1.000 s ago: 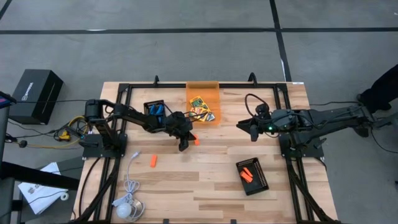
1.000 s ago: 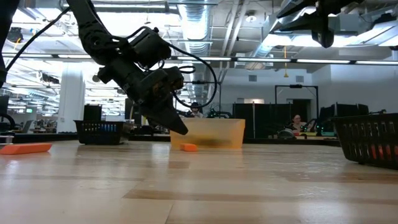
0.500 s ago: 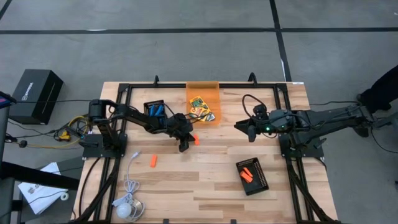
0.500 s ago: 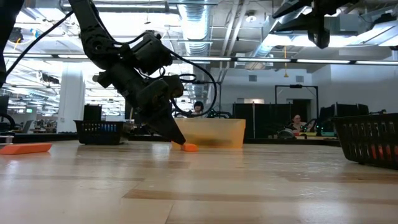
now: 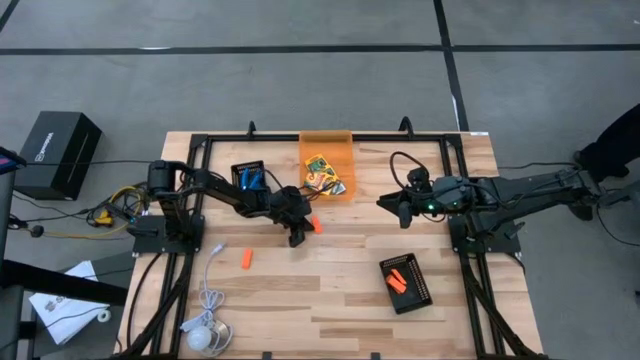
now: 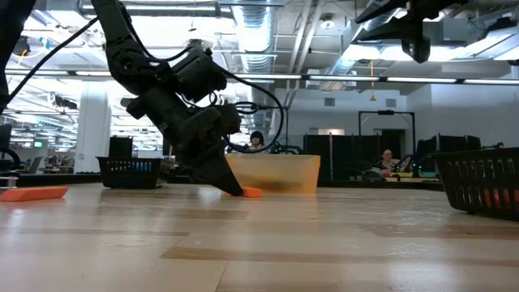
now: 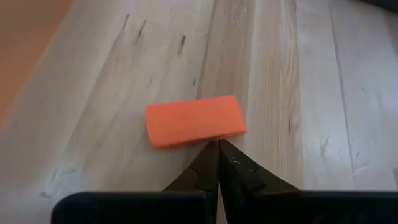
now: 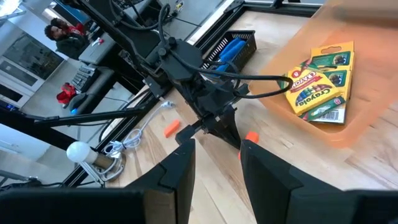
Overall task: Pick & Place School Supplies
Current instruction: Put the orange eraser into the bottom black bin
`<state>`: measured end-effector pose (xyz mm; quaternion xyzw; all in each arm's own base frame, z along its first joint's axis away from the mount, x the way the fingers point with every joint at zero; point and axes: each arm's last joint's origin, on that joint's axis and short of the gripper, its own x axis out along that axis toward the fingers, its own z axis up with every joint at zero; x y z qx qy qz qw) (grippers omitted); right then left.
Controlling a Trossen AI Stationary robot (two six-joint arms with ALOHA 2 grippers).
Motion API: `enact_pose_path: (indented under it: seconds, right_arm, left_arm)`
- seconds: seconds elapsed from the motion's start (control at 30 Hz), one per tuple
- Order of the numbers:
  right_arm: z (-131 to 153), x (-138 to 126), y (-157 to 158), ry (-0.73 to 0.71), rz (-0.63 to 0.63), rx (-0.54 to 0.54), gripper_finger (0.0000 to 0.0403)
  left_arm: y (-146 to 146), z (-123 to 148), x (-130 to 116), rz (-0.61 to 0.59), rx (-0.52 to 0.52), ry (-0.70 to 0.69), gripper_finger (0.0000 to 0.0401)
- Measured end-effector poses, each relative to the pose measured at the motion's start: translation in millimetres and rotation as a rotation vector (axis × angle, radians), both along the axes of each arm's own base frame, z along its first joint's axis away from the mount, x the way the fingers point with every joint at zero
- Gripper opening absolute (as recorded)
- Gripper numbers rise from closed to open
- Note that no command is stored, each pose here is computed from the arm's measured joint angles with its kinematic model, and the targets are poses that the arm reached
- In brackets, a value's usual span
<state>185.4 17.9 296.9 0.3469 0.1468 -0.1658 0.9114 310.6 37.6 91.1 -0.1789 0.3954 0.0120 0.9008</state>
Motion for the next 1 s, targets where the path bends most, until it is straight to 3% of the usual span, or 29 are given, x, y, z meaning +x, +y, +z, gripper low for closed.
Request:
enact_pose_path:
  seconds: [0.37,0.5,1.0]
  right_arm:
    - [0,0,0,-0.002,0.002,0.001,0.012]
    - [0,0,0,-0.001,0.002,0.0,0.012]
    - [0,0,0,0.003,0.008,-0.016,0.012]
  left_arm:
    - [-6,11,-3,0.029,-0.068,-0.003,0.0001]
    - [-9,27,-1,-0.002,-0.023,-0.083,0.0001]
    - [6,29,0,0.089,0.048,-0.107,0.0001]
